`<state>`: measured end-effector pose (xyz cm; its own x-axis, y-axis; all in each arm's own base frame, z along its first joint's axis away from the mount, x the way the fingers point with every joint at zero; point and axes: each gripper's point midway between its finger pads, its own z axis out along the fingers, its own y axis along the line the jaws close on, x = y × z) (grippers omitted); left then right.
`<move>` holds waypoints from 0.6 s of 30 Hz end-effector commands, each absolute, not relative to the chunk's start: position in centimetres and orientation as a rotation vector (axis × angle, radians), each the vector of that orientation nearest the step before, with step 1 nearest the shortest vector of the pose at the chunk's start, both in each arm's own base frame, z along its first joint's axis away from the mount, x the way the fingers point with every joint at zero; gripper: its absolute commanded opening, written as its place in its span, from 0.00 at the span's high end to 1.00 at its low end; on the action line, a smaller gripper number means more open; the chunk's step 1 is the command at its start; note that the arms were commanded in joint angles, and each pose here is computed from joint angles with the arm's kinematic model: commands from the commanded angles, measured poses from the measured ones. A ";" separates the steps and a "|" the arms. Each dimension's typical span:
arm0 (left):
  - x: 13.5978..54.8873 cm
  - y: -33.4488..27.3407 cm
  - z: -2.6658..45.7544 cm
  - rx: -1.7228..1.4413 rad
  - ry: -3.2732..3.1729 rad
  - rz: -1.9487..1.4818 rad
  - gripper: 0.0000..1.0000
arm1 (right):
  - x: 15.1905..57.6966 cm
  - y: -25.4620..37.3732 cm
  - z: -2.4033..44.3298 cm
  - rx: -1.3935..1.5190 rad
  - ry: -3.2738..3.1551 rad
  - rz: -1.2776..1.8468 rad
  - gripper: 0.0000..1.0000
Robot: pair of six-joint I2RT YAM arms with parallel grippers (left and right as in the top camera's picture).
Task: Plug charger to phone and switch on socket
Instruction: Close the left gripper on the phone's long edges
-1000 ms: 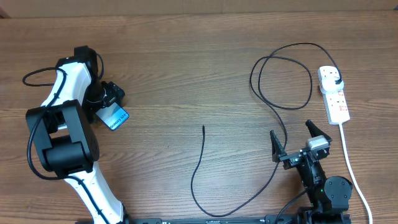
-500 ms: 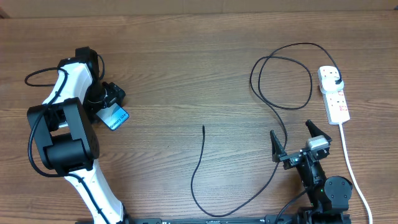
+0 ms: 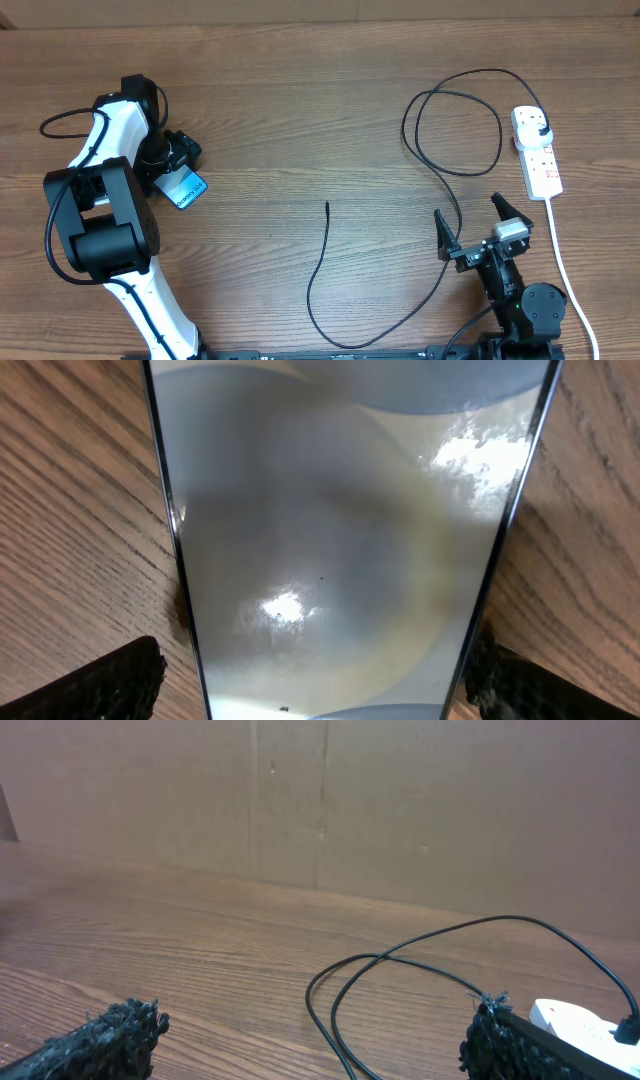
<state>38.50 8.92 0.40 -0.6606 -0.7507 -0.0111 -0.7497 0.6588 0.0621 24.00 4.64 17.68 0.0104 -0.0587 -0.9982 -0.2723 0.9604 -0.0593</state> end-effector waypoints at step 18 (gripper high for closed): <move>39.1 9.1 -0.6 1.268 -2.874 -0.099 0.00 | 24.0 4.7 17.5 -0.265 1.553 0.168 0.00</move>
<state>39.52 9.13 0.35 -0.6594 -0.7504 -0.0455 -0.7518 0.6584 0.0361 24.00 4.64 17.67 0.0100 -0.0587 -0.9982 -0.2724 0.9604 -0.0592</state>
